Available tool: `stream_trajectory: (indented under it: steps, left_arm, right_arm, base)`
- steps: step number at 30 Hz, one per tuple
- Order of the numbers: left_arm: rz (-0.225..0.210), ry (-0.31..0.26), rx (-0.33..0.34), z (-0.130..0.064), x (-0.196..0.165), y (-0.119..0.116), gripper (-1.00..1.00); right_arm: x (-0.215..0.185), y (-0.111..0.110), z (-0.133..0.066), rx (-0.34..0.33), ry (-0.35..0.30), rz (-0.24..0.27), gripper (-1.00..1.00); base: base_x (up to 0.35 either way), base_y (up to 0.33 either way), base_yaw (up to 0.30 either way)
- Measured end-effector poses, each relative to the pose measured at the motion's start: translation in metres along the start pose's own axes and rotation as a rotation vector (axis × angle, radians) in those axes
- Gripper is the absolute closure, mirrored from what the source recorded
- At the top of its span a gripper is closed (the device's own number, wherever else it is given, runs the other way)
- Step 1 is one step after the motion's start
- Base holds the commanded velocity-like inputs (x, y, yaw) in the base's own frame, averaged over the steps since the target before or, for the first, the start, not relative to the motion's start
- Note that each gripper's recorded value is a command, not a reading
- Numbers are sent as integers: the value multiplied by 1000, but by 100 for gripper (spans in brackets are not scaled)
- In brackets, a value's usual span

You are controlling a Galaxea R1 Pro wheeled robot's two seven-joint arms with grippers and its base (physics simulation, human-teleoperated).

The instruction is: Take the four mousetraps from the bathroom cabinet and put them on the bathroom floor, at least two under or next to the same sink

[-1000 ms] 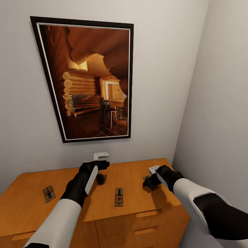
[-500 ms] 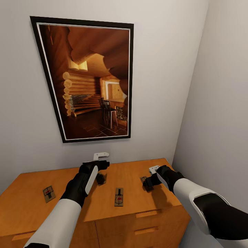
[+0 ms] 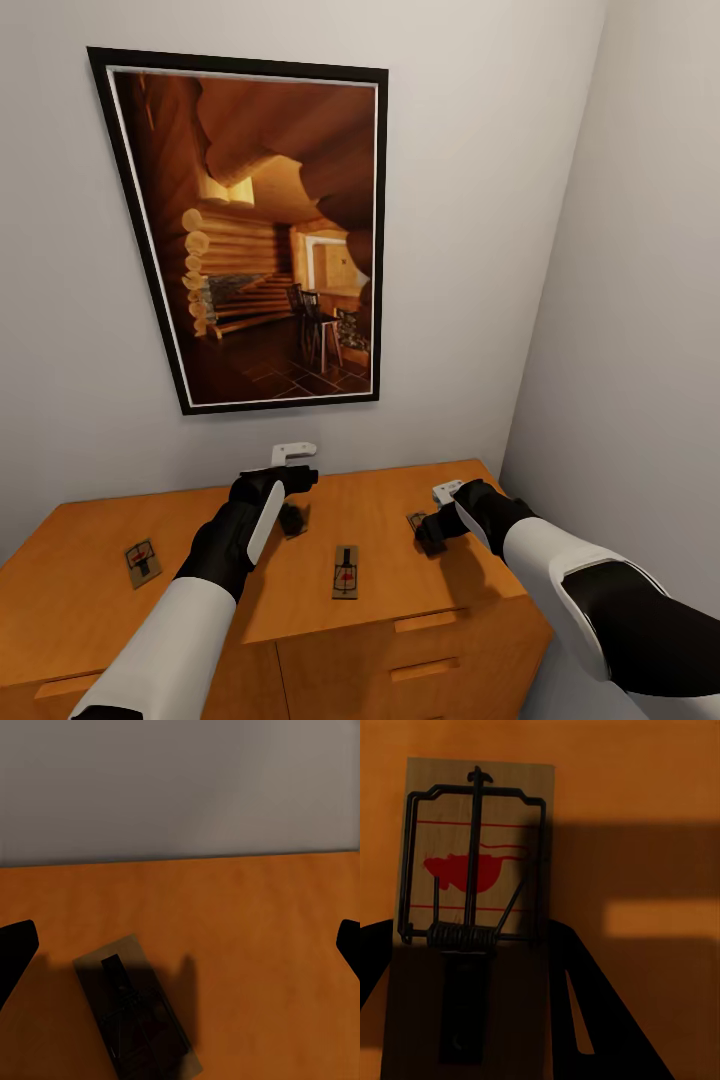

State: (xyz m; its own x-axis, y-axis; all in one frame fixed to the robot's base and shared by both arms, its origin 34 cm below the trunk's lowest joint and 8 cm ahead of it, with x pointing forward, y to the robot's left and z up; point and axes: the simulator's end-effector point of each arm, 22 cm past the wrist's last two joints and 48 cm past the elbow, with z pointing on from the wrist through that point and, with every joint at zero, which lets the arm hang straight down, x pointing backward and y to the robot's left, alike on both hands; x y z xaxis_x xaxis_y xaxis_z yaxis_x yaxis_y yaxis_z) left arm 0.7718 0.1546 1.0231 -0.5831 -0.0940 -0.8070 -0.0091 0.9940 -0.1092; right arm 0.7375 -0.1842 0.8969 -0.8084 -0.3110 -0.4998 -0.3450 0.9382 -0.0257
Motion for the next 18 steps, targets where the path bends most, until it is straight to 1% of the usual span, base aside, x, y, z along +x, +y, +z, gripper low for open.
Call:
stream_trajectory:
  steps: [8,10,18]
  left_arm:
    - [0,0,0,0,0,0,-100]
    - [0,0,0,-1,-1,0,-100]
    - [-1,-1,0,-8,-5,-1,-100]
  right_arm:
    - [0,0,0,0,0,0,100]
    - [1,-1,-1,4,4,-8,100]
    - [0,0,-9,5,4,-8,100]
  base:
    - [0,0,0]
    - [0,0,0]
    - [0,0,0]
